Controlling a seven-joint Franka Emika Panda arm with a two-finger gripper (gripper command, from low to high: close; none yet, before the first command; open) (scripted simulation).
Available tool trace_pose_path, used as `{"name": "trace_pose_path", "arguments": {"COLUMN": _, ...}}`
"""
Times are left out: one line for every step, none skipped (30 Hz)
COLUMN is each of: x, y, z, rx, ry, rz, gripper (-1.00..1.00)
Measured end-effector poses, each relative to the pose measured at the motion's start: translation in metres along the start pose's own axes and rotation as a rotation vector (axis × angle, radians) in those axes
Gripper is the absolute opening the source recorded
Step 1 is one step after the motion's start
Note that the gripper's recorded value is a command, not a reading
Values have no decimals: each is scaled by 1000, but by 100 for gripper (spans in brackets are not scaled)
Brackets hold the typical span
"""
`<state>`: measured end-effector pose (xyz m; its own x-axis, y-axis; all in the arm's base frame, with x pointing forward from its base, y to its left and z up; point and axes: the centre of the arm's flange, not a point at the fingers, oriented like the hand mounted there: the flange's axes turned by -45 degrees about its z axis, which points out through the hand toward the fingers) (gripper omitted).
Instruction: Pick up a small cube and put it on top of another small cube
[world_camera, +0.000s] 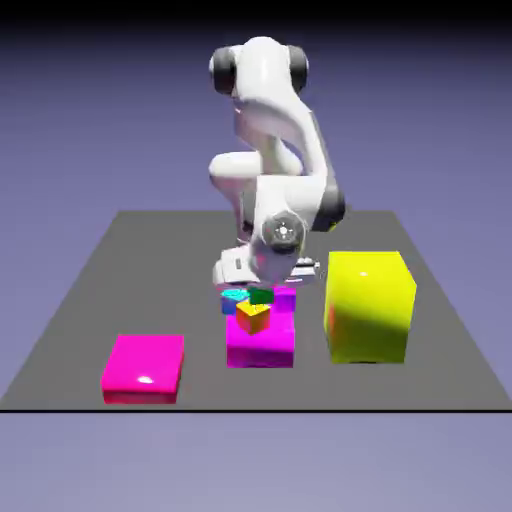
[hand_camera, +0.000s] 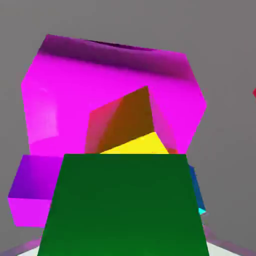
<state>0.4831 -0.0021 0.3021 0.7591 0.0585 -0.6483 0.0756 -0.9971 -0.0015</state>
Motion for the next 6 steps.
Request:
{"name": "trace_pose_path", "arguments": {"x": 3, "y": 0, "z": 14, "rx": 0, "ry": 0, "rz": 0, "gripper": -100}}
{"name": "trace_pose_path", "arguments": {"x": 6, "y": 0, "z": 29, "rx": 0, "ry": 0, "rz": 0, "gripper": -100}}
{"name": "trace_pose_path", "arguments": {"x": 8, "y": 0, "z": 43, "rx": 0, "ry": 0, "rz": 0, "gripper": -100}}
{"name": "trace_pose_path", "arguments": {"x": 8, "y": 0, "z": 46, "rx": 0, "ry": 0, "rz": 0, "gripper": 100}}
{"name": "trace_pose_path", "arguments": {"x": 8, "y": 0, "z": 46, "rx": -2, "ry": 0, "rz": 0, "gripper": 100}}
{"name": "trace_pose_path", "arguments": {"x": 8, "y": 0, "z": 46, "rx": -2, "ry": 0, "rz": 0, "gripper": 100}}
